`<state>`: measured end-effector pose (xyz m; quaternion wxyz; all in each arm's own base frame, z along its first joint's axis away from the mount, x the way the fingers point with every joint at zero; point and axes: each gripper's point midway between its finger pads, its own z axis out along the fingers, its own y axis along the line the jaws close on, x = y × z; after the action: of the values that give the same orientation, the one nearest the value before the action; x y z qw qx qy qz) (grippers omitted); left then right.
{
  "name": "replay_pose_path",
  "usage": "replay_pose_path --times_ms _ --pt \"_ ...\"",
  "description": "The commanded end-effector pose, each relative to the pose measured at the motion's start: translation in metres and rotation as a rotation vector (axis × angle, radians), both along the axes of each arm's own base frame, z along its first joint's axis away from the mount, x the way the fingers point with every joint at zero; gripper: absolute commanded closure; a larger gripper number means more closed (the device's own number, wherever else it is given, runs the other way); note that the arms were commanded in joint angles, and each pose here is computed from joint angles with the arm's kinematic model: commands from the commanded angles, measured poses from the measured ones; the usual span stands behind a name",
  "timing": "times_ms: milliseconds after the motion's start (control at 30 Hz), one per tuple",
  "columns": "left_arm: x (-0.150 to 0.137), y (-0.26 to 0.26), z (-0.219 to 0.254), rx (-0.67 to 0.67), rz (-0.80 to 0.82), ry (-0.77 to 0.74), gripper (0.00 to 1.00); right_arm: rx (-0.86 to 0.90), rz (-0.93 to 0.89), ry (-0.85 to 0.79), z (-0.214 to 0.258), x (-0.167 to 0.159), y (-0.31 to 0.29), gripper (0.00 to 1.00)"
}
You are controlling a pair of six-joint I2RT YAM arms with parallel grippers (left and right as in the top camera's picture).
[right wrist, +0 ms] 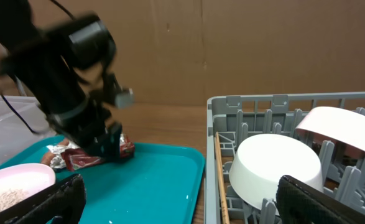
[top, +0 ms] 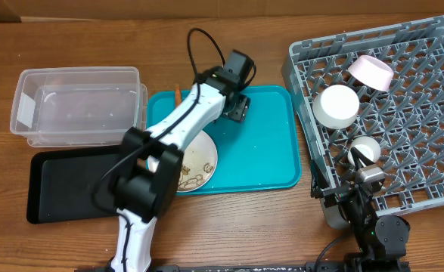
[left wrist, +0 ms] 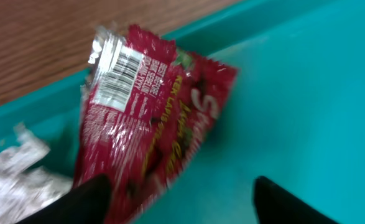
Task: Sort waste into correct bins and load items into the dishwasher
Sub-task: 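Grasp the red wrapper with the left gripper and drop it in the clear bin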
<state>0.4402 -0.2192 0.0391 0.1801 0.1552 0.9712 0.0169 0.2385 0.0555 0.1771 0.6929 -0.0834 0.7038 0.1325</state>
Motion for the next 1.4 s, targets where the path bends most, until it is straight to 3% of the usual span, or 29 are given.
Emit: replay_pose_path --times_ms 0,100,133,167,200,367,567,667,833,933,1000,1067,1200,1233,1367 --pt "0.004 0.018 -0.03 0.117 -0.012 0.009 0.41 0.004 0.002 -0.006 -0.001 0.0 0.0 0.0" --pt "0.009 0.016 -0.027 0.11 -0.01 -0.012 0.62 0.004 0.003 -0.006 -0.001 0.0 0.0 0.0" --pt "0.011 0.015 -0.024 0.106 -0.01 -0.02 0.72 0.004 0.002 -0.006 -0.001 0.0 0.0 0.0" --pt "0.013 0.013 -0.02 0.101 -0.009 -0.027 0.88 0.004 0.003 -0.006 -0.001 0.0 0.0 0.0" --pt "0.015 0.012 -0.015 0.099 -0.009 -0.031 0.96 0.004 0.003 -0.006 -0.001 0.0 0.0 0.0" --pt "0.01 -0.001 0.047 0.01 0.001 -0.004 0.96 0.004 0.003 -0.006 -0.001 0.0 0.0 0.0" --pt "-0.008 0.028 0.123 -0.095 0.226 0.007 0.96 0.004 0.003 -0.006 -0.001 0.0 0.0 0.0" --pt "-0.015 0.069 0.145 -0.078 0.317 0.001 0.96 0.004 0.002 -0.006 -0.001 0.0 0.0 0.0" --pt "-0.029 0.192 0.16 0.042 0.647 0.026 0.96 0.004 0.003 -0.006 -0.001 0.0 0.0 0.0" --pt "-0.027 0.231 0.147 -0.044 0.769 0.084 0.96 0.004 0.003 -0.006 -0.001 0.0 0.0 0.0" --pt "-0.026 0.243 0.139 -0.118 0.808 0.126 0.95 0.005 0.003 -0.006 -0.001 0.0 0.0 0.0" --pt "-0.026 0.26 0.136 -0.127 0.85 0.134 0.8 0.005 0.003 -0.006 -0.001 0.0 0.0 0.0" --pt "-0.027 0.264 0.141 -0.13 0.84 0.127 0.41 0.004 0.002 -0.006 -0.001 0.0 0.0 0.0" --pt "-0.026 0.261 0.143 -0.131 0.828 0.122 0.36 0.005 0.003 -0.006 -0.001 0.0 0.0 0.0" --pt "-0.01 0.214 0.149 -0.237 0.663 0.113 0.35 0.005 0.002 -0.006 -0.001 0.0 0.0 0.0"
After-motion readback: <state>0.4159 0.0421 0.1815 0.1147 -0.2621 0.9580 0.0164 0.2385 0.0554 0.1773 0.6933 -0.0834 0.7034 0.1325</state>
